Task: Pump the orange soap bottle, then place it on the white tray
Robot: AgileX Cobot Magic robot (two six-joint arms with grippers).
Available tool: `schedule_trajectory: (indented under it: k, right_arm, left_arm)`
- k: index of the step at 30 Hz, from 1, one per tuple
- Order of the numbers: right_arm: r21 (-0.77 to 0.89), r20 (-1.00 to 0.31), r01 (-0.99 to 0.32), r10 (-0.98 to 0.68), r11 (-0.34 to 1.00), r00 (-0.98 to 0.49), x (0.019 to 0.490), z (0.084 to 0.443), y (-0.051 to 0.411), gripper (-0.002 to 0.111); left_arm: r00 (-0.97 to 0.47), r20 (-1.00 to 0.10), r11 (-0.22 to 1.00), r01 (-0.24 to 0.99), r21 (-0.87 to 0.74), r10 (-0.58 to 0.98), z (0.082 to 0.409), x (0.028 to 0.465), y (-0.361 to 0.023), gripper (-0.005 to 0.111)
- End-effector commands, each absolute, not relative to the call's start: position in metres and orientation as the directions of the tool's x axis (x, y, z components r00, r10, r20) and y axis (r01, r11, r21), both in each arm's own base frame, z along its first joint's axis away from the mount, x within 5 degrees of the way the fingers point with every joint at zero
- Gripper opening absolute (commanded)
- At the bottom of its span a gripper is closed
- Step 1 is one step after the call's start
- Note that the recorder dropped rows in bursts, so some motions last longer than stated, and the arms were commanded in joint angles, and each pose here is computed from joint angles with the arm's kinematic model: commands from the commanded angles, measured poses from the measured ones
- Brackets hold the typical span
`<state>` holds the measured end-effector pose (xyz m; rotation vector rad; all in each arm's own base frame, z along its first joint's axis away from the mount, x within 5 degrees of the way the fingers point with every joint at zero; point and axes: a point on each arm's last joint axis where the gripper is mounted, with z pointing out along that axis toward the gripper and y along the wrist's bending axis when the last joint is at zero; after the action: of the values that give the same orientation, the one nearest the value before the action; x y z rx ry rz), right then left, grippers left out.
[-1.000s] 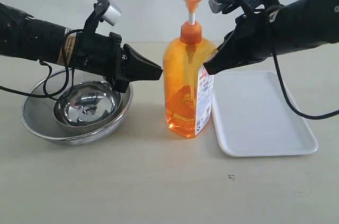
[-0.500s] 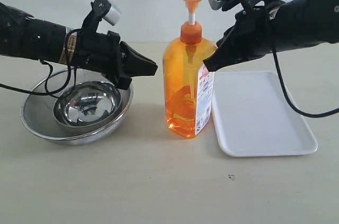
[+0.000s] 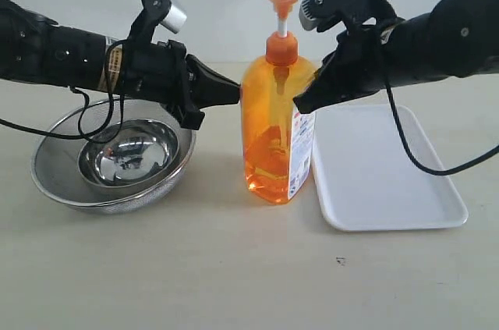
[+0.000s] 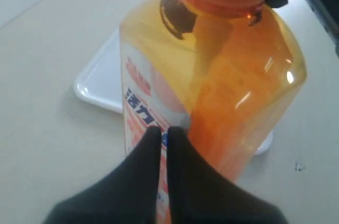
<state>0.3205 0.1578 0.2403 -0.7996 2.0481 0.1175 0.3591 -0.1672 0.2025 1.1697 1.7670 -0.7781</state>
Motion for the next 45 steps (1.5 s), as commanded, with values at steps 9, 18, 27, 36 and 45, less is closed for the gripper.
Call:
schedule_trajectory:
  k: [9,18,27,36,45]
  right_arm:
    - [-0.244,-0.762,-0.607,-0.537,0.756,-0.362,0.351,0.239,0.172,0.0]
    - [-0.236,-0.728,-0.636,-0.567,0.735,-0.386,0.349,0.235,0.173,0.0]
    - [-0.211,-0.707,-0.657,-0.577,0.724,-0.409,0.334,0.254,0.168,0.0]
    - [-0.206,-0.638,-0.672,-0.618,0.711,-0.459,0.322,0.262,0.16,0.0]
    - [-0.193,-0.604,-0.677,-0.63,0.71,-0.488,0.319,0.259,0.158,0.002]
  left_arm:
    - [-0.229,-0.893,0.284,0.951,-0.12,0.388,0.204,0.349,-0.175,0.005]
    - [-0.246,-0.897,0.244,0.956,-0.162,0.367,0.206,0.344,-0.18,0.005]
    - [-0.197,-0.891,0.318,0.946,-0.063,0.409,0.235,0.341,-0.168,0.005]
    - [-0.215,-0.892,0.395,0.918,-0.045,0.398,0.239,0.351,-0.144,0.005]
    - [-0.224,-0.877,0.514,0.857,0.03,0.425,0.236,0.366,-0.12,0.005]
